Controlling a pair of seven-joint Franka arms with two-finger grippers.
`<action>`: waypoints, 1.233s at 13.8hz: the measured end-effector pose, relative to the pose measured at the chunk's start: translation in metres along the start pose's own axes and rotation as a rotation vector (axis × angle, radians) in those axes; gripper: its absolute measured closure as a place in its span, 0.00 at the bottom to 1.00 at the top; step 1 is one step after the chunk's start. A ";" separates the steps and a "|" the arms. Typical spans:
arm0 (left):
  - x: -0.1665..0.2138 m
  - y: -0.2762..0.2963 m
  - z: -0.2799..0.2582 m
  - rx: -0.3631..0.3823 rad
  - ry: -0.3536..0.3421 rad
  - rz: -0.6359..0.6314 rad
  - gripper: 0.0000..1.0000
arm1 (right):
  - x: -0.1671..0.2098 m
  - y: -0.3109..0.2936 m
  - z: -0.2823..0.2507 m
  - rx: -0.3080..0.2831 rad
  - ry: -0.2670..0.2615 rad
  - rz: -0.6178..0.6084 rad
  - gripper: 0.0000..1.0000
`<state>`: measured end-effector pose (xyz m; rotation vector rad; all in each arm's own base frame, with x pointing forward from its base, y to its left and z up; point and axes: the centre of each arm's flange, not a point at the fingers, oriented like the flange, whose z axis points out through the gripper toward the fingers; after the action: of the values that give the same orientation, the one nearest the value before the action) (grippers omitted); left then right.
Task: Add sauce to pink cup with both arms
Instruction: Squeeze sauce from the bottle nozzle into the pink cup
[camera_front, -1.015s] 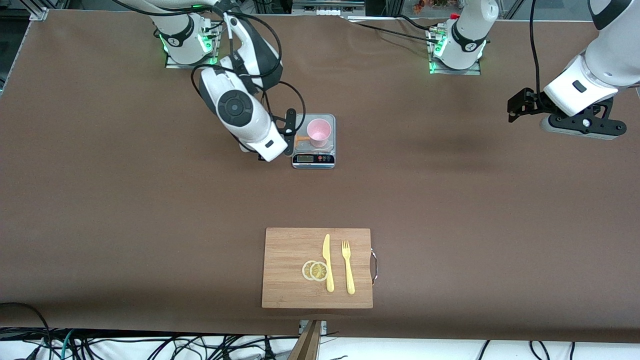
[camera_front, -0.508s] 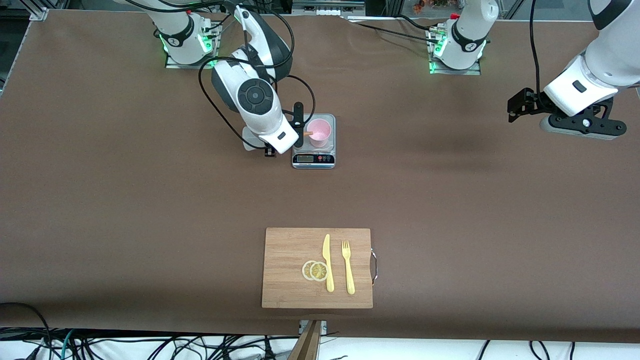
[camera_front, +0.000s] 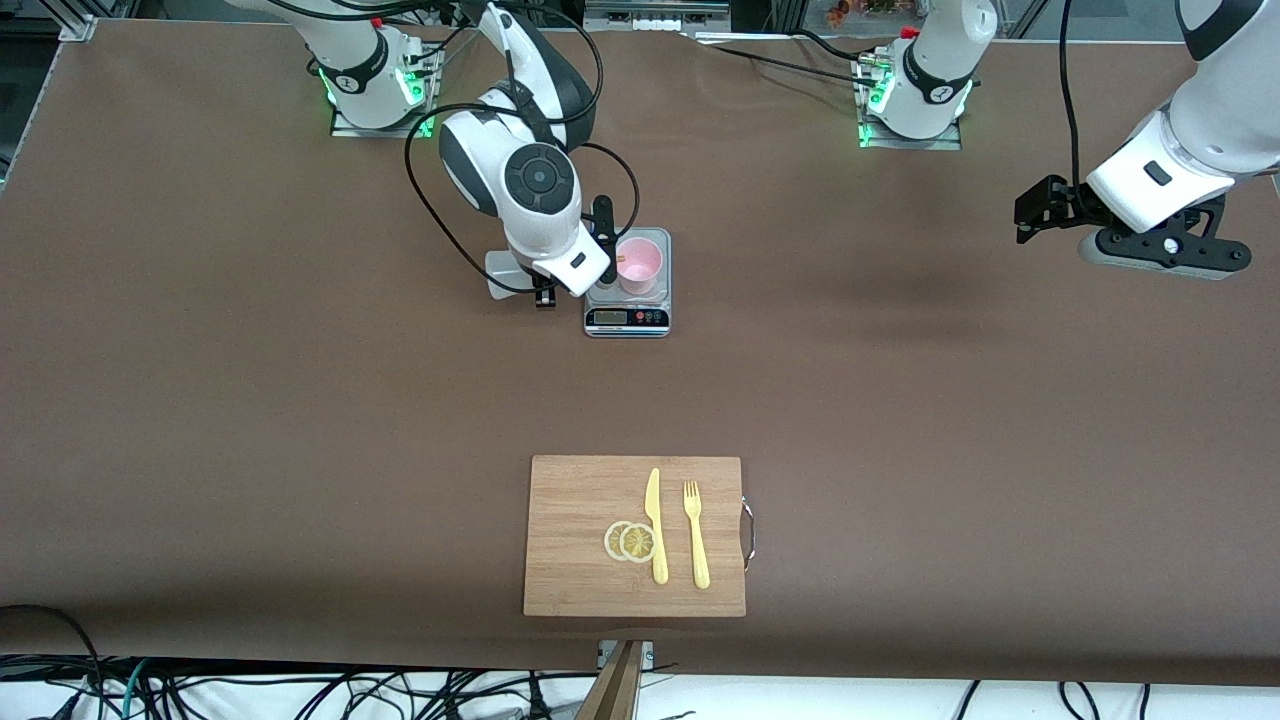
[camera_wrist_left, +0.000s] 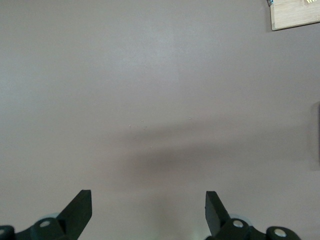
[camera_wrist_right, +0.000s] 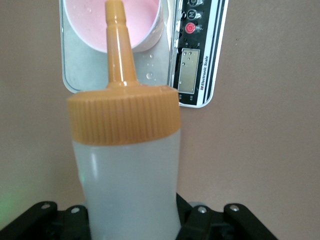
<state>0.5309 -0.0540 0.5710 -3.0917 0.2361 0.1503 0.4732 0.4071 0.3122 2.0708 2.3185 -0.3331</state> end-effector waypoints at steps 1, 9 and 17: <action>0.000 0.000 0.000 0.000 -0.001 0.000 0.00 | 0.002 -0.001 0.002 -0.002 -0.012 -0.009 0.69; 0.000 0.000 0.000 0.000 -0.003 0.000 0.00 | 0.013 -0.005 0.007 -0.010 -0.098 -0.042 0.69; 0.000 0.000 0.000 0.000 -0.003 0.000 0.00 | 0.030 -0.013 0.002 -0.012 -0.155 -0.009 0.69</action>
<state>0.5306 -0.0540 0.5707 -3.0913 0.2361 0.1555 0.4567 0.4346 0.3071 1.9534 2.2358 -0.4607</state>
